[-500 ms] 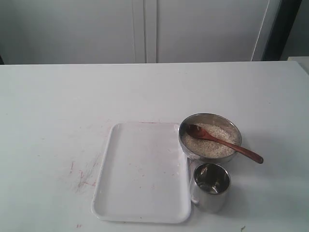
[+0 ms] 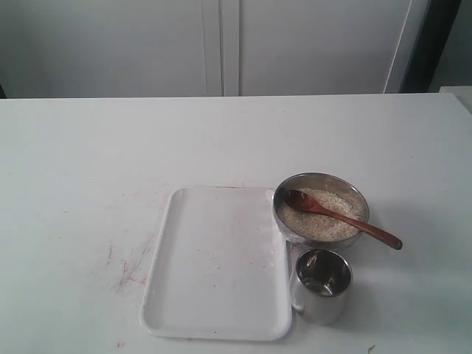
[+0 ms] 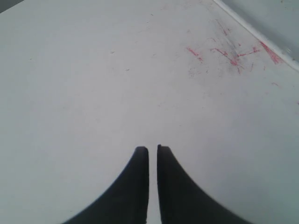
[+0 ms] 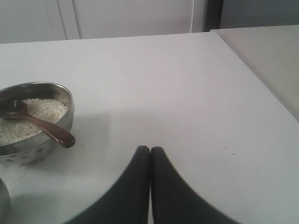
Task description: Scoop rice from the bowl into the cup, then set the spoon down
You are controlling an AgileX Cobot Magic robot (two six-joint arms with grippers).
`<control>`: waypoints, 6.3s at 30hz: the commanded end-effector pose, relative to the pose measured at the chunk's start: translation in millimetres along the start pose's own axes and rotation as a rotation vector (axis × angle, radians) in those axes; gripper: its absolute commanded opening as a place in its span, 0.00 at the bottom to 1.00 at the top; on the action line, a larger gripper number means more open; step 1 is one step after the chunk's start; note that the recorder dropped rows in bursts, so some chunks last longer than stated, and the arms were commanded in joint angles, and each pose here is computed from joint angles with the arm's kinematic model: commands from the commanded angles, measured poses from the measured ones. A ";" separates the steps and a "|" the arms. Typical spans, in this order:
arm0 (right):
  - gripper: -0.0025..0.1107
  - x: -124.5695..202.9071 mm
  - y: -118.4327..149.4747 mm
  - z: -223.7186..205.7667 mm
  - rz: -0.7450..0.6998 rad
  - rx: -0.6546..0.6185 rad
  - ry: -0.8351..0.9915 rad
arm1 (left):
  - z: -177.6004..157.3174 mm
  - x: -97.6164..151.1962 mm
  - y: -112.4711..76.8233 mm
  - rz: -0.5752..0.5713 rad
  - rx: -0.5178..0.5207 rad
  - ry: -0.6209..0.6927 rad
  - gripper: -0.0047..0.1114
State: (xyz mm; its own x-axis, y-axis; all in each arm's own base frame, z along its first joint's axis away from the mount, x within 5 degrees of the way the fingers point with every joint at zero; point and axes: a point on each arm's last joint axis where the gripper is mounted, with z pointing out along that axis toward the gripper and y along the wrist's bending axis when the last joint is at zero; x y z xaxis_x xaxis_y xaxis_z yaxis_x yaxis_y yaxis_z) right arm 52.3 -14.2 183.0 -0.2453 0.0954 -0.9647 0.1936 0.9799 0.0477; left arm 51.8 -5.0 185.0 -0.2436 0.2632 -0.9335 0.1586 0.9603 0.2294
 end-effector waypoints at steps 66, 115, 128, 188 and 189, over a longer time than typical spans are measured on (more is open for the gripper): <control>0.13 -136.7 123.6 174.3 -0.901 -0.516 1.120 | 0.9 7.0 -2.3 -0.009 0.023 0.054 0.16; 0.48 -50.1 125.0 228.0 -0.964 -0.474 1.232 | 0.9 7.0 -2.3 -0.009 0.023 0.054 0.16; 0.42 -51.3 128.5 233.2 -0.865 -0.414 1.174 | 0.9 7.0 -2.3 -0.009 0.023 0.054 0.16; 0.02 -79.3 141.3 165.8 -1.677 0.130 0.846 | 0.9 7.0 -2.3 -0.009 0.023 0.054 0.16; 0.02 -76.1 142.2 168.2 -1.693 0.131 0.852 | 0.9 7.0 -2.3 -0.009 0.023 0.054 0.16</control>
State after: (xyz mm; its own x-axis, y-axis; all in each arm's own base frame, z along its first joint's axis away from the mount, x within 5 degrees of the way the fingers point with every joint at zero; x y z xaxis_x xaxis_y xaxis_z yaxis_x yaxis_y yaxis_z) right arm 253.6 85.9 229.5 -0.5808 -0.7362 0.3474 -0.6524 0.1657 -0.7396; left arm 51.8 -5.0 185.0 -0.2434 0.2632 -0.9335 0.1585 0.9603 0.2294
